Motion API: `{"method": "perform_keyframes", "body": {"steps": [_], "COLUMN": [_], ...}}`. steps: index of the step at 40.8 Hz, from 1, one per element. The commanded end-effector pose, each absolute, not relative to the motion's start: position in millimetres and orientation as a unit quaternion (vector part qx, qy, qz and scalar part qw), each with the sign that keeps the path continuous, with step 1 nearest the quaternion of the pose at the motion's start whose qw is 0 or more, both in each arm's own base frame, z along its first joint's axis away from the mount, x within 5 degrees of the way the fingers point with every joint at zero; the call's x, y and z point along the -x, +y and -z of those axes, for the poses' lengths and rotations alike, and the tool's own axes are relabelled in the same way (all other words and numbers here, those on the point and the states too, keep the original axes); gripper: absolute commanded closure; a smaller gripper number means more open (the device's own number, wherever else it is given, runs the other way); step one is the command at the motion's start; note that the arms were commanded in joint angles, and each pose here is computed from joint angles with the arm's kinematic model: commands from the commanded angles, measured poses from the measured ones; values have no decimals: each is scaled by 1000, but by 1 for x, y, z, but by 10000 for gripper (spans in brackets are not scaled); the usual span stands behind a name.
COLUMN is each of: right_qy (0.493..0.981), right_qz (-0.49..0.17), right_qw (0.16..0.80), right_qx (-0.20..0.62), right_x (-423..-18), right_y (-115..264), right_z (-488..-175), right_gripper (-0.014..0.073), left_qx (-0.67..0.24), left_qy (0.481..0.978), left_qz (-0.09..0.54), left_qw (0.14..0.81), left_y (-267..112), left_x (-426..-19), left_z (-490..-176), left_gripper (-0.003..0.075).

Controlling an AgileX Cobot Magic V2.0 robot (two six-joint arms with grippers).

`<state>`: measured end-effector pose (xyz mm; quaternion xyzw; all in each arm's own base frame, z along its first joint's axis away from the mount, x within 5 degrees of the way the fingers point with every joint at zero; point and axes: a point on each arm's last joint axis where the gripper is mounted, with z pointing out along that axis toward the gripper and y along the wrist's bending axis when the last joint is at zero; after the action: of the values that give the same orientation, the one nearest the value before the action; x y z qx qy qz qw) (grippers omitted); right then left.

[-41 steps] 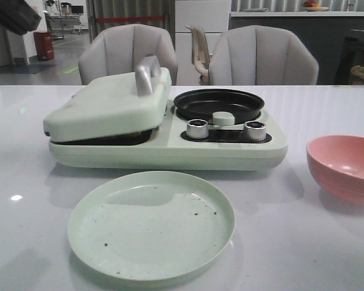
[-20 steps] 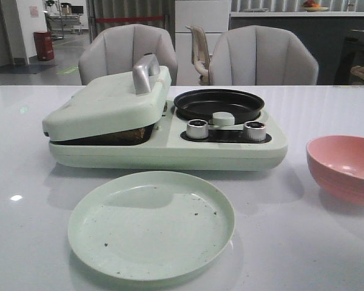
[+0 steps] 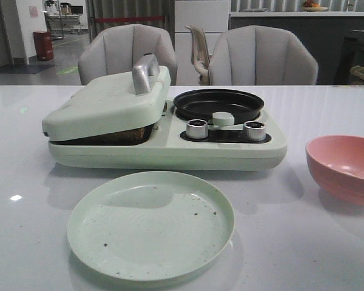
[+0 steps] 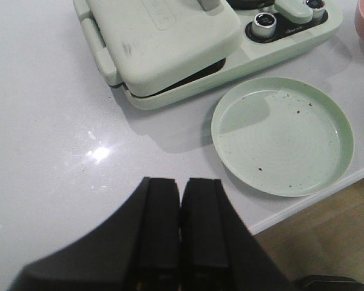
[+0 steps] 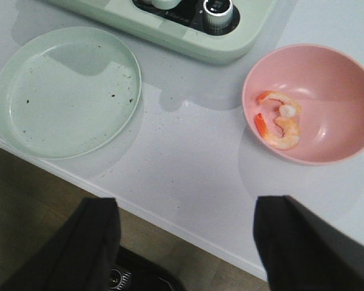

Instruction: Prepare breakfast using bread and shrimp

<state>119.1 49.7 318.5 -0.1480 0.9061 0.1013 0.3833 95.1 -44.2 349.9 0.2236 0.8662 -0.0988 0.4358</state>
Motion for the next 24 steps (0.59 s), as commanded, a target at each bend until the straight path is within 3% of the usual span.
{"method": "perform_keyframes", "body": {"steps": [1, 14, 24], "right_qy": [890, 932, 928], "right_qz": [-92, 3, 15], "right_qw": [423, 361, 355], "right_qx": [144, -15, -114], "right_x": [-129, -176, -220], "right_y": [49, 3, -34], "right_z": [-330, -306, -292], "right_gripper": [27, 27, 27], "left_qx": [-213, -262, -263], "left_qy": [849, 837, 836], "left_qz": [107, 112, 104], "left_qw": [472, 468, 470], "left_y": [-46, -54, -53], "left_x": [-96, -92, -93], "left_z": [-362, -361, -361], "left_gripper": [610, 610, 610]}}
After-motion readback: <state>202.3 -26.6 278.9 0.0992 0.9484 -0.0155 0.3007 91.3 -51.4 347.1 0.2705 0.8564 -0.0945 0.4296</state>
